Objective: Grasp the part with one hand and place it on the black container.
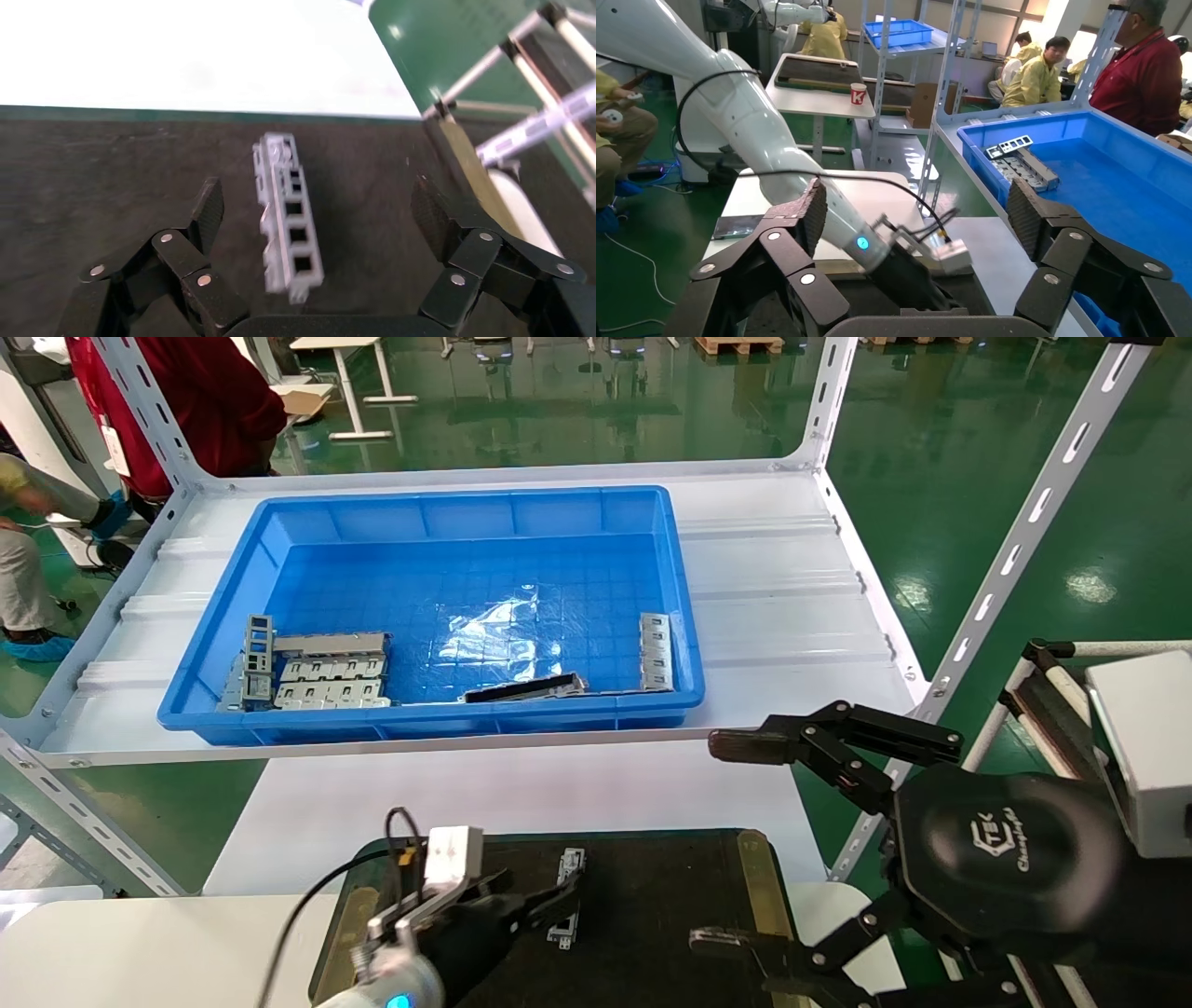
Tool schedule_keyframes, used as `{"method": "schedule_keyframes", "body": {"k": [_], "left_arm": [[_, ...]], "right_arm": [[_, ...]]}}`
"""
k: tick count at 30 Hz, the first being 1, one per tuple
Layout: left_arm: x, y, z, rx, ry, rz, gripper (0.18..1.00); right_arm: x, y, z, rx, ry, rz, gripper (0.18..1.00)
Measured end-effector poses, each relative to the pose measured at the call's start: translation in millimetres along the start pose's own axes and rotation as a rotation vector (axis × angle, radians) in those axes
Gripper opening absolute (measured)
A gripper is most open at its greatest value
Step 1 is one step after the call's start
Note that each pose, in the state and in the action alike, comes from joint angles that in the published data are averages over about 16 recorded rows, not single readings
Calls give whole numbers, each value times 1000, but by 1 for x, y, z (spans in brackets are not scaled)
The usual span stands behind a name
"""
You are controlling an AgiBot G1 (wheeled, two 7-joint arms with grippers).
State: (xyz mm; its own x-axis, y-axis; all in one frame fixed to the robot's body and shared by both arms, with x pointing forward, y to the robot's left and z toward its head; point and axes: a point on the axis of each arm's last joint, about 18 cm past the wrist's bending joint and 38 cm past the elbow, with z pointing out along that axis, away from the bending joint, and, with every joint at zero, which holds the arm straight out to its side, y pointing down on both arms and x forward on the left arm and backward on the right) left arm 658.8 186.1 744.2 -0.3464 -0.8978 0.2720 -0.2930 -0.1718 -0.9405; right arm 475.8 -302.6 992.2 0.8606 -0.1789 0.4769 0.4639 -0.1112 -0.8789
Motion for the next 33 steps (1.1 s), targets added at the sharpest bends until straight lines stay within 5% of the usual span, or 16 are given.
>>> {"method": "schedule_keyframes", "body": {"k": [13,33], "left_arm": [[-40,-13,-65,-70,150,206,997],[-73,-34,-133,-66,276,386,1001]], "right_arm": [[0,0,0,0,0,0,989],[0,0,0,0,0,0,1001]]}}
